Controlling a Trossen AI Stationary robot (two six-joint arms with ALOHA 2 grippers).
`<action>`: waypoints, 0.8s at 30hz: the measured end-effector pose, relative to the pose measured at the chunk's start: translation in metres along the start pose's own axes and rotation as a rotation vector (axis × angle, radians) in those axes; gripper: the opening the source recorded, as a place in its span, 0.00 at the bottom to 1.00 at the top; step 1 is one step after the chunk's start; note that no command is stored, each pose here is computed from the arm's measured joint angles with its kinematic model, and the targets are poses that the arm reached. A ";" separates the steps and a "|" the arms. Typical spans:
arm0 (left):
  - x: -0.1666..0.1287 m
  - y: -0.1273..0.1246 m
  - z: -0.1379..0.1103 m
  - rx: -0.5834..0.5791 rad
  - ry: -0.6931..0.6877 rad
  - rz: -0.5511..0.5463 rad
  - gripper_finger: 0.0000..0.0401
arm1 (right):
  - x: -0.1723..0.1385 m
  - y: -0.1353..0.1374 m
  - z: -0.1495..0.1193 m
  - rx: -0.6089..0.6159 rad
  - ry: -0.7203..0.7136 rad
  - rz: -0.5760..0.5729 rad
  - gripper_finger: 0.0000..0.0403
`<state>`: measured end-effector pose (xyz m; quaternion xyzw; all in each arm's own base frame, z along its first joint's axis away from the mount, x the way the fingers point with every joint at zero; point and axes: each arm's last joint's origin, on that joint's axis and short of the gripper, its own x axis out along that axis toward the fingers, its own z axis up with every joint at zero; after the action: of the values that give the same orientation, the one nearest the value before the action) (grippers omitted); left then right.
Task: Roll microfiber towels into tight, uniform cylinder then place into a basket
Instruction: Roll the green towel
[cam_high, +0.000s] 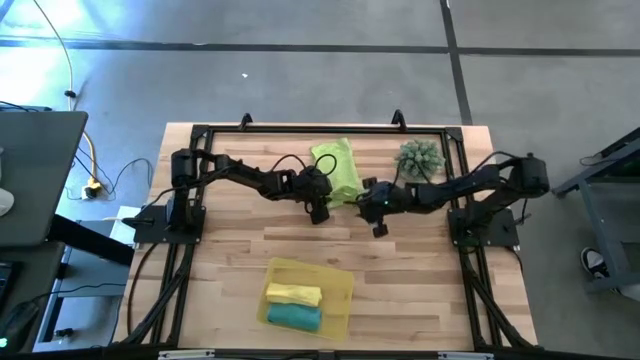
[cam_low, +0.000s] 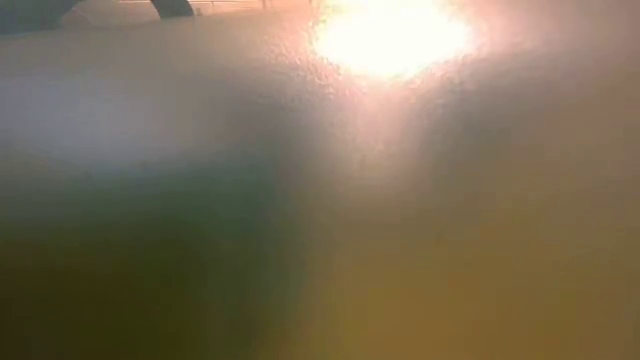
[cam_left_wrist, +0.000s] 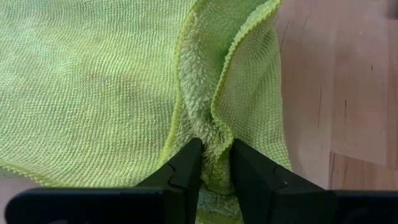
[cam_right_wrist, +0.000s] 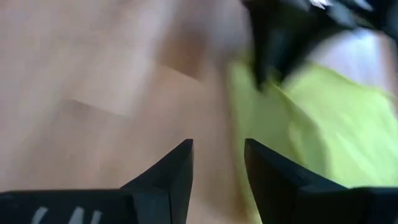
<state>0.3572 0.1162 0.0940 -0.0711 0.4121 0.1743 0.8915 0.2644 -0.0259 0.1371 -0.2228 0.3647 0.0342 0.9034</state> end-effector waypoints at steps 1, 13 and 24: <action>0.000 0.000 0.000 0.000 0.000 0.000 0.19 | 0.003 -0.002 -0.003 -0.004 0.028 -0.043 0.34; 0.000 -0.001 0.000 0.020 0.000 -0.001 0.19 | 0.015 -0.023 -0.028 0.089 0.154 -0.140 0.33; 0.000 -0.001 0.000 0.020 -0.002 -0.003 0.19 | 0.008 -0.027 -0.033 0.156 0.206 -0.158 0.33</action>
<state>0.3574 0.1151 0.0939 -0.0625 0.4130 0.1689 0.8927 0.2556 -0.0646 0.1209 -0.1822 0.4383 -0.0888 0.8757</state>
